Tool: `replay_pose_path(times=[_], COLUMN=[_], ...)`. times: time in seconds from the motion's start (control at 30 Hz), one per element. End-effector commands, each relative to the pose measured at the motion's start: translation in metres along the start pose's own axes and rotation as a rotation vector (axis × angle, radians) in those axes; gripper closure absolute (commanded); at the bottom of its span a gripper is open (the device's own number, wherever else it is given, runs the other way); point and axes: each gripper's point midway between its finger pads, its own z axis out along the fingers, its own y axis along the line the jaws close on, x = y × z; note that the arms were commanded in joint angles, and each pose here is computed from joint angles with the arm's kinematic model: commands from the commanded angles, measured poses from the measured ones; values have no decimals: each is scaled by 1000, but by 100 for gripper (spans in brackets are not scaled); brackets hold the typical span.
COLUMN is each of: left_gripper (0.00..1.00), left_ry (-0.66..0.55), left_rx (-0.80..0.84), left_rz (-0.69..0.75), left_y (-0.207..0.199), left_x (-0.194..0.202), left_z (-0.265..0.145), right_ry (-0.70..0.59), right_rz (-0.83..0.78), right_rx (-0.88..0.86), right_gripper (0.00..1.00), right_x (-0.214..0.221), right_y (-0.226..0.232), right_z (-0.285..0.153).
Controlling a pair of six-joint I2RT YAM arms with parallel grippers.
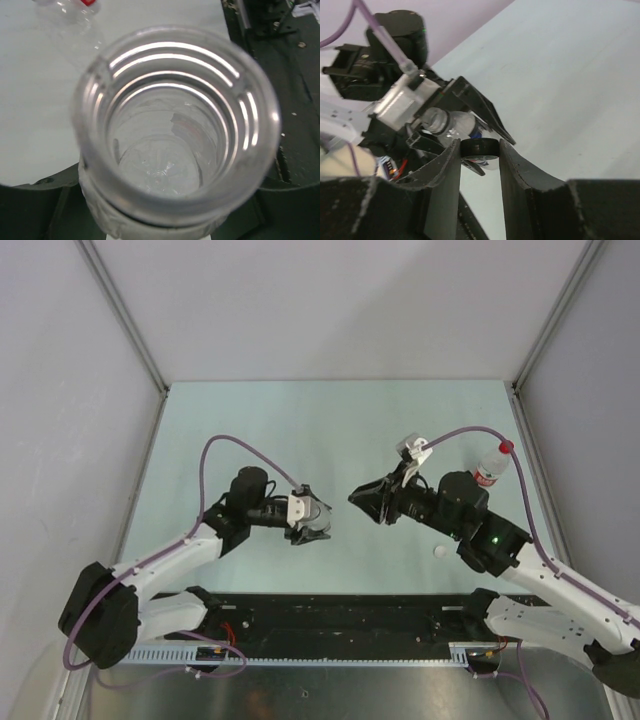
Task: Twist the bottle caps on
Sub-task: Pick up the plastic bottle at the center of the board, then place the bottle cap at the center of the board.
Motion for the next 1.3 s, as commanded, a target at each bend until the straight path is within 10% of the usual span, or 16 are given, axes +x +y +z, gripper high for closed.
replay_pose_path(times=[0.0,0.97,1.27], left_gripper=[49,45,43], left_ry=[-15,287,185], left_rx=[124,-115,31], left_rz=[7,-41,-58], left_y=[-20,17,-15], left_x=[-3,49,32], left_z=[0,29,30], right_ry=[55,256,149], right_rz=[60,-5,-42], right_rx=[-117,-48,-137], right_gripper=[94,100,100], right_x=[1,48,24], right_y=[25,18,34], right_z=[-3,33,30])
